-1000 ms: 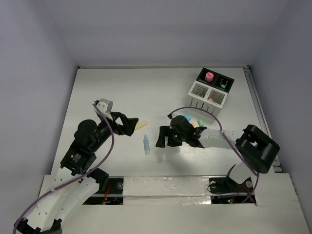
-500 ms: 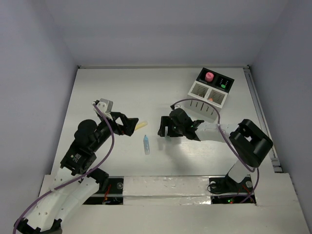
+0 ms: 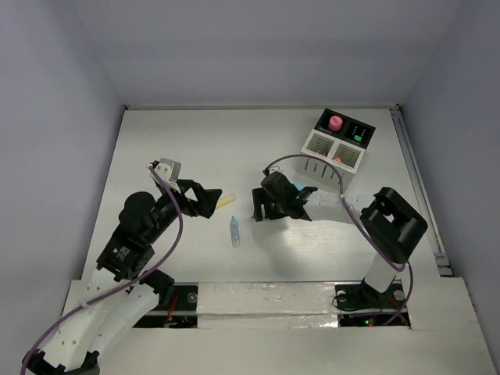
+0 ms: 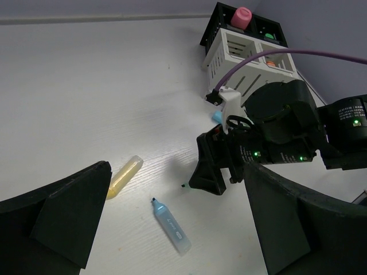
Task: Sort the stationery into containers
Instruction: Pick up the pen from the center of the board.
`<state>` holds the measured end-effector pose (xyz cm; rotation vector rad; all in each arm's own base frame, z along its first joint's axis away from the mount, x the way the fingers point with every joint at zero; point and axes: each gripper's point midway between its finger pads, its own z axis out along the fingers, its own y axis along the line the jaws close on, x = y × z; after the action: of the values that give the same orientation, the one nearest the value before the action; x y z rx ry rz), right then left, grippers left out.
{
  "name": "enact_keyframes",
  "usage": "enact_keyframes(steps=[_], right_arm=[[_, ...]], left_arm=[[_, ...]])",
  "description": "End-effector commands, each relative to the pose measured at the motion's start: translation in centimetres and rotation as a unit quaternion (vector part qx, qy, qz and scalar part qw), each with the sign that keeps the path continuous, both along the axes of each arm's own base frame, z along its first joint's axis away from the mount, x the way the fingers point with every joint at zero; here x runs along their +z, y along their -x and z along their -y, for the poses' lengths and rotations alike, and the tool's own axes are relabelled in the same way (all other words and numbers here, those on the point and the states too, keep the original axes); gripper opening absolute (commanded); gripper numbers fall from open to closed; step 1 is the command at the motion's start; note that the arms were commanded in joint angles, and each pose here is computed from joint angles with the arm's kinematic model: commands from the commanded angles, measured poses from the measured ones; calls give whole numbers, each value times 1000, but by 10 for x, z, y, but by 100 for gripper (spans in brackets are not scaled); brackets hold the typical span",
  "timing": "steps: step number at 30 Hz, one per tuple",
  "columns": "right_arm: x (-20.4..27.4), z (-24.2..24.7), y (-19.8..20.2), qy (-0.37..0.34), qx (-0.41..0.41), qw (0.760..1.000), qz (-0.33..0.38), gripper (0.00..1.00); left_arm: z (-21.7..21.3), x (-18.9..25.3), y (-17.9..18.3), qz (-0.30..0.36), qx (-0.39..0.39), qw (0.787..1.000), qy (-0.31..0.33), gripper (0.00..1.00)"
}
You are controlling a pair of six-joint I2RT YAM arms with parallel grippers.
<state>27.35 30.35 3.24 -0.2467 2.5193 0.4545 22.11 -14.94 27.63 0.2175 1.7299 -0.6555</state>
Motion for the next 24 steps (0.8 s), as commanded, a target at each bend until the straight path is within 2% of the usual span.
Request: enact_keyframes(steps=[1,7,13,18,24], right_arm=[[-8,20,12,73,40,996,-12,81],[15,21,1,105,113,987,40,84],[4,14,12,121,193,974,9,83],[-18,7,14,136,226,964,-24,78],[-24,2,16,137,239,960,-43,66]], left_arm=[[0,18,0,24,-3,1000,14,99],[0,18,1,25,-3,1000,14,99],[0,19,1,25,-1,1000,15,99],[0,18,1,23,-1,1000,14,99],[-1,18,0,24,0,1000,14,99]])
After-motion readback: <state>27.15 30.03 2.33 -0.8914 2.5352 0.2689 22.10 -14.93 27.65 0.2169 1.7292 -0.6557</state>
